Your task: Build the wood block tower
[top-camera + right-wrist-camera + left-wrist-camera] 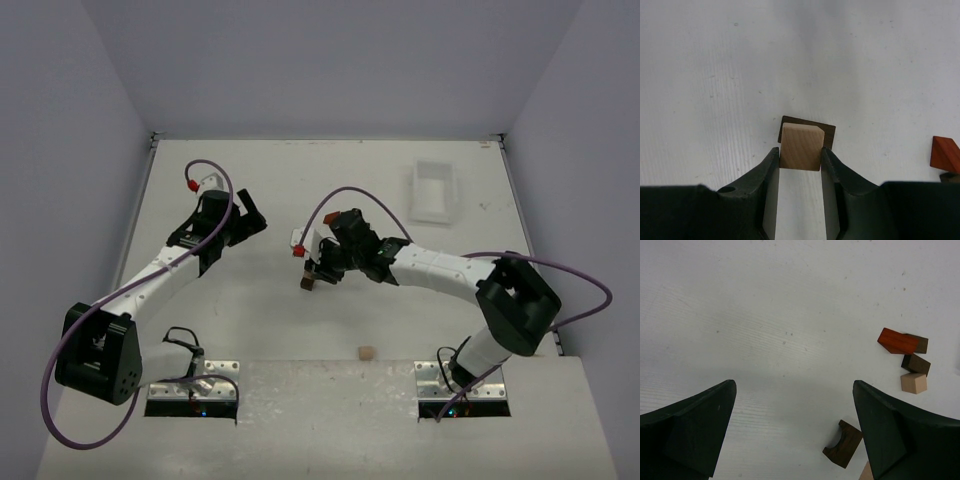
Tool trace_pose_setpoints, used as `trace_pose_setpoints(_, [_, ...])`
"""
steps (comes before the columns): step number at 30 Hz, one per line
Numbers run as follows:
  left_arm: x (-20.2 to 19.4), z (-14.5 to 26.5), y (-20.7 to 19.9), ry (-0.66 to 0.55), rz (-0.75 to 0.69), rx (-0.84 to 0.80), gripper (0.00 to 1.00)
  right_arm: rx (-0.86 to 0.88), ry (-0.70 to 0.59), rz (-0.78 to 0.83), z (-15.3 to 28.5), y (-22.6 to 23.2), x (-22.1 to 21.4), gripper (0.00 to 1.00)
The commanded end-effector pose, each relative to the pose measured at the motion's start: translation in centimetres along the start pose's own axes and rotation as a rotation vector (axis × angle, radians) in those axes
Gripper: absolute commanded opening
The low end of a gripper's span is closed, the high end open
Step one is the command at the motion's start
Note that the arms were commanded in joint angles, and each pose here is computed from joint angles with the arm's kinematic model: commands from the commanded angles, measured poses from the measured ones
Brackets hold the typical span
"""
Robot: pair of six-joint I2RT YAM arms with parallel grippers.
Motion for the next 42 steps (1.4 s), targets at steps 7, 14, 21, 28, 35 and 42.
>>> trace_pose_setpoints(7, [0.9,0.3,-0.6,-0.038,0.005,-0.040,1.00,0.058,0.021,0.070,-2.1,0.4,1.7,0.15])
trace_pose_setpoints(14, [0.9,0.4,-0.5,-0.040,0.004,-0.036,1.00,0.023,0.054,0.048,-2.5,-0.3,1.4,0.15])
trace_pose_setpoints(21, [0.9,0.3,-0.5,-0.039,0.005,-0.035,1.00,0.017,0.077,0.037,-2.9,-0.4,1.1,0.16])
trace_pose_setpoints(28, [1.0,0.4,-0.4,-0.044,0.008,-0.029,1.00,0.011,0.101,0.016,-3.1,-0.5,0.6,0.18])
trace_pose_setpoints(35, [1.0,0.4,-0.5,-0.040,0.008,-0.033,1.00,0.011,0.106,-0.008,-3.5,-0.4,0.5,0.18])
trace_pose_setpoints(42, [1.0,0.3,-0.6,-0.042,0.008,-0.035,1.00,-0.002,0.097,-0.026,-3.7,-0.3,0.5,0.20])
Point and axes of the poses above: each gripper's point midway between its finger pads, its own z axis back along the fingers, its own y axis along the line the jaws close on, x = y × z, the point moved 3 cm from there along z, back along the fingers, and after that the axes turned 12 degrees about z, right-handed, at the moved point
